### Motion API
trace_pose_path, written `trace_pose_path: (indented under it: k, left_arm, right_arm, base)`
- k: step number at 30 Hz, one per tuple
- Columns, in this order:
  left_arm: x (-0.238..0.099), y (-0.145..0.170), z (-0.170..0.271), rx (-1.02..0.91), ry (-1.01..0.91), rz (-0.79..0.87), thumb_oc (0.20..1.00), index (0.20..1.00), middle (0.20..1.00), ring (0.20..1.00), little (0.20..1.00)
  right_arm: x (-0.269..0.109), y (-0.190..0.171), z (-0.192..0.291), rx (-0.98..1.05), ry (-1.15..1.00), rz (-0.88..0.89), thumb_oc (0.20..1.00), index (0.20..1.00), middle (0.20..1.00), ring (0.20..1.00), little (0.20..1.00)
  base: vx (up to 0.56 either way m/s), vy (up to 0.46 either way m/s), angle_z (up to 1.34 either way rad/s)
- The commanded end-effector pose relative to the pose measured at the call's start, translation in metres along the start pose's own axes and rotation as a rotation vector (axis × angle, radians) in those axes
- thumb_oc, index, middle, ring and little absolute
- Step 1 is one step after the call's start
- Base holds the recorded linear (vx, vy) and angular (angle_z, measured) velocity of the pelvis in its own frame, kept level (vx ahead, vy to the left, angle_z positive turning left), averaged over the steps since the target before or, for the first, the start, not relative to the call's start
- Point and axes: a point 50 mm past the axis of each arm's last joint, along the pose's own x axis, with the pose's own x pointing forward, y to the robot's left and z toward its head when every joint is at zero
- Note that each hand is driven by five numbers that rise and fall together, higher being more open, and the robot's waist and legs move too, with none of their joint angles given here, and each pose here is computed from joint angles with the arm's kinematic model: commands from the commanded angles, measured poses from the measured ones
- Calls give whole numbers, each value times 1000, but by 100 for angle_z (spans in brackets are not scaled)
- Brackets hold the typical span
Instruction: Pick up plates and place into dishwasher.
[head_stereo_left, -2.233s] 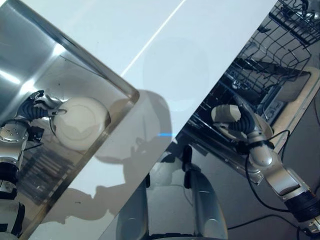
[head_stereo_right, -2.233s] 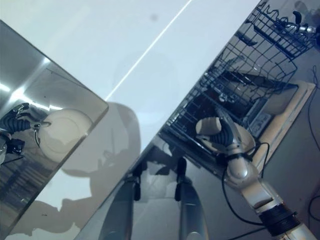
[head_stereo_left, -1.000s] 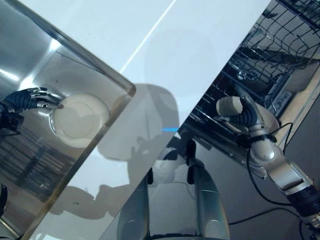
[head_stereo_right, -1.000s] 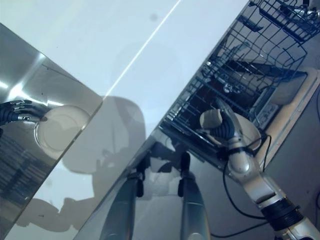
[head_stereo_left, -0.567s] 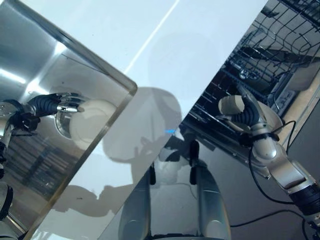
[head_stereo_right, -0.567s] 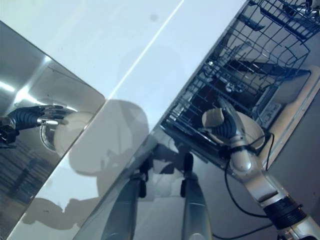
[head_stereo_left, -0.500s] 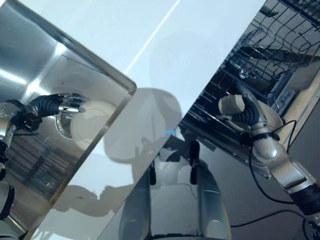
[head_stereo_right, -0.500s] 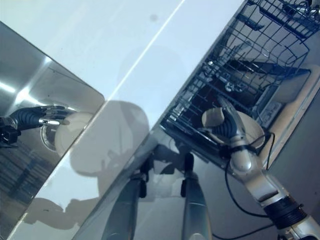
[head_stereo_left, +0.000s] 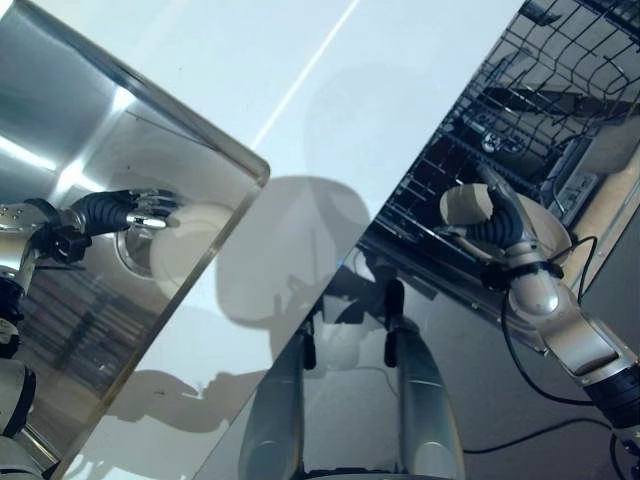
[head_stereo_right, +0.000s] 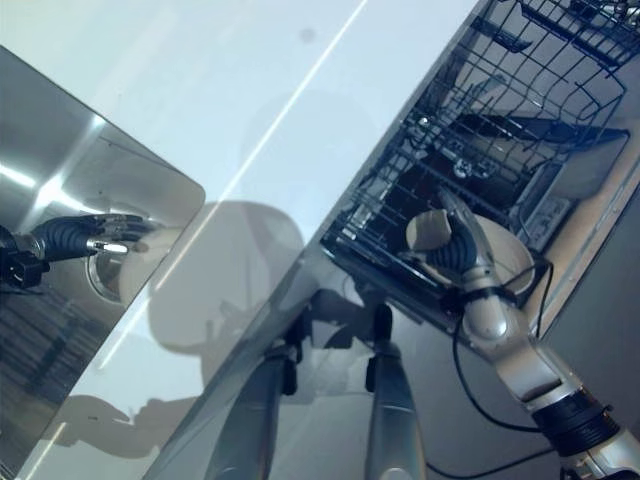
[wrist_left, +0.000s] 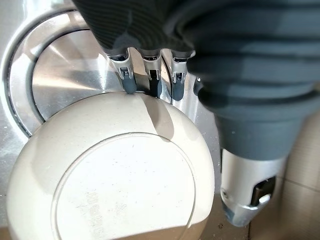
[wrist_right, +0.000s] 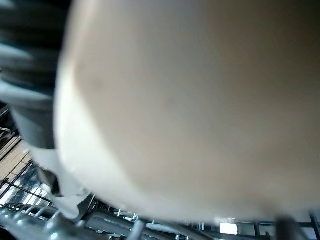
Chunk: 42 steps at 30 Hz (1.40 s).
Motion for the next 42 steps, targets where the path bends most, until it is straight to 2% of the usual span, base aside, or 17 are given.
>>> trace_pose_path:
  k: [1,4,8,12,17,27,30,31,32,37,42]
  left_arm:
    - [61,-91,-86,-43,376,-390,1000,1000,1000,1000,1000]
    - [58,-88,-94,-20,453,-374,1000,1000,1000,1000,1000]
    - [46,-76,-117,99,665,-273,1000,1000,1000,1000,1000]
    - [42,-75,-131,54,721,-233,1000,1000,1000,1000,1000]
    - [29,-63,-149,250,923,-115,1000,1000,1000,1000,1000]
    - [25,-64,-158,366,1041,-128,1000,1000,1000,1000,1000]
    - [32,-75,-157,275,972,-206,1000,1000,1000,1000,1000]
    - [37,-81,-155,237,921,-246,589,589,589,589,589]
    - [43,-88,-152,181,851,-289,219,219,219,219,219]
    - [63,-112,-132,58,584,-435,200,200,200,200,200]
    - [67,-115,-121,2,472,-445,200,200,200,200,200]
  right_arm:
    - [3,-17,-4,-64,10,-40,1000,1000,1000,1000,1000]
    - [4,-17,-4,-64,9,-39,1000,1000,1000,1000,1000]
    - [6,-19,-2,-66,7,-35,1000,1000,1000,1000,1000]
    - [8,-18,0,-68,1,-22,1000,1000,1000,1000,1000]
    - [10,-18,1,-71,-4,-21,1000,1000,1000,1000,1000]
    - [11,-16,1,-83,-11,-2,1000,1000,1000,1000,1000]
    - [13,-15,3,-87,-10,1,1000,1000,1000,1000,1000]
    - [13,-15,3,-86,-10,1,1000,1000,1000,1000,1000]
    - [13,-14,4,-87,-8,2,1000,1000,1000,1000,1000]
    - [10,-17,4,-91,-10,-4,1000,1000,1000,1000,1000]
    - [7,-18,3,-92,-6,-11,1000,1000,1000,1000,1000]
  base:
    - [0,0,0]
    - [3,-3,3]
    - [0,-2,2]
    - [0,0,0]
    - [0,0,0]
    - [3,10,0]
    - [10,17,-4]
    - [0,0,0]
    - [0,0,0]
    - [0,0,0]
    - [0,0,0]
